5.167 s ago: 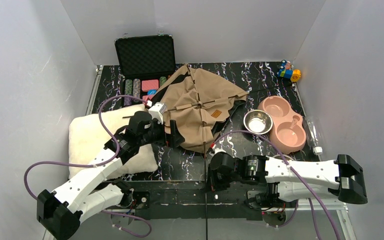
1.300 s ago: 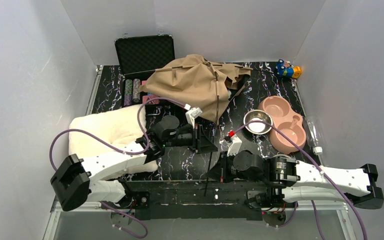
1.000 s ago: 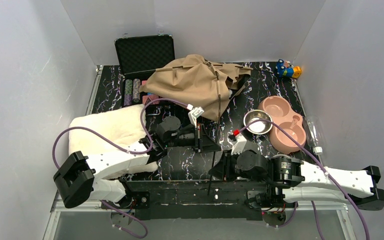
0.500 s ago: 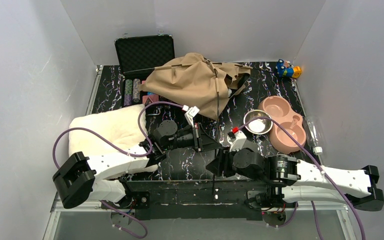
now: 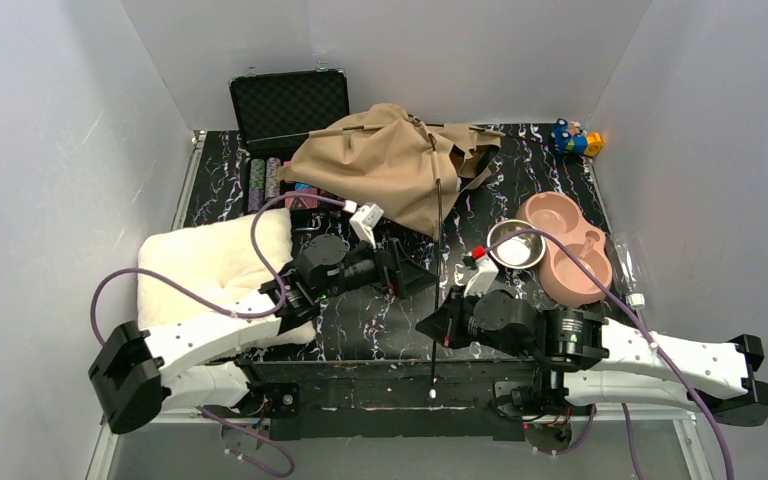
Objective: Set up the pet tent
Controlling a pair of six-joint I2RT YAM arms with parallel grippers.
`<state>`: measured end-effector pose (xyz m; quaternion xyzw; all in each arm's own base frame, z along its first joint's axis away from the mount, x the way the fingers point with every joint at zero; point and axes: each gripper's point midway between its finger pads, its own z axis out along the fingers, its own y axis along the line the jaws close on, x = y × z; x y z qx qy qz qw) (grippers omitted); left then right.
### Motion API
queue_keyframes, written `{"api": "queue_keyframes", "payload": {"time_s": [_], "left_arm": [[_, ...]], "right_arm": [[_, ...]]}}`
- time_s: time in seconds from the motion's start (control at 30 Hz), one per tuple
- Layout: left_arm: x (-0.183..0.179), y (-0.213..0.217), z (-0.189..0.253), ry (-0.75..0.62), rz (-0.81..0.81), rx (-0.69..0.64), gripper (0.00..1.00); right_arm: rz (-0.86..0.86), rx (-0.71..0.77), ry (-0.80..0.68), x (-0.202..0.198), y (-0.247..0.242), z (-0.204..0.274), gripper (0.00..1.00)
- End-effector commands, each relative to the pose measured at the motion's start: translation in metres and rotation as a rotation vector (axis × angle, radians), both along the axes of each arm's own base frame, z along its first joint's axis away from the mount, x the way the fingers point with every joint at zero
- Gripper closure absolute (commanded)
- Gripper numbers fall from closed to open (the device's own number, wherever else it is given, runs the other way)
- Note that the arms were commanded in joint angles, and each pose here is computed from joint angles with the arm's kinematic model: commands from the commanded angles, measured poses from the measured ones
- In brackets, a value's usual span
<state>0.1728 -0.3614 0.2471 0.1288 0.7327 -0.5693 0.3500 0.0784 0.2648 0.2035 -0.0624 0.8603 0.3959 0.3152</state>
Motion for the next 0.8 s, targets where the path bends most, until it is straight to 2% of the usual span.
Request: {"api": "queue_keyframes", "payload": {"time_s": [0.0, 0.1, 0.23, 0.33, 0.53, 0.77], "left_arm": [[0.025, 0.039, 0.016, -0.14, 0.176, 0.112, 0.02], [0.036, 0.059, 0.01, -0.126, 0.26, 0.144, 0.02], [0.06, 0.069, -0.012, -0.002, 0.379, 0.167, 0.02], [0.077, 0.063, -0.02, 0.049, 0.421, 0.144, 0.02], [0.109, 0.043, -0.01, 0.048, 0.475, 0.049, 0.02], [0.13, 0.018, -0.01, 0.05, 0.468, -0.021, 0.02]], "right_arm": [[-0.083, 0.088, -0.037, 0.015, -0.007, 0.027, 0.99], [-0.084, 0.085, -0.042, 0.016, -0.008, 0.028, 0.99], [-0.071, 0.077, -0.04, 0.015, -0.005, 0.028, 0.99], [-0.06, 0.077, -0.036, 0.014, -0.002, 0.028, 0.99], [-0.039, 0.093, -0.034, 0.011, 0.003, 0.031, 0.99], [-0.023, 0.096, -0.036, 0.01, 0.007, 0.032, 0.99]]}}
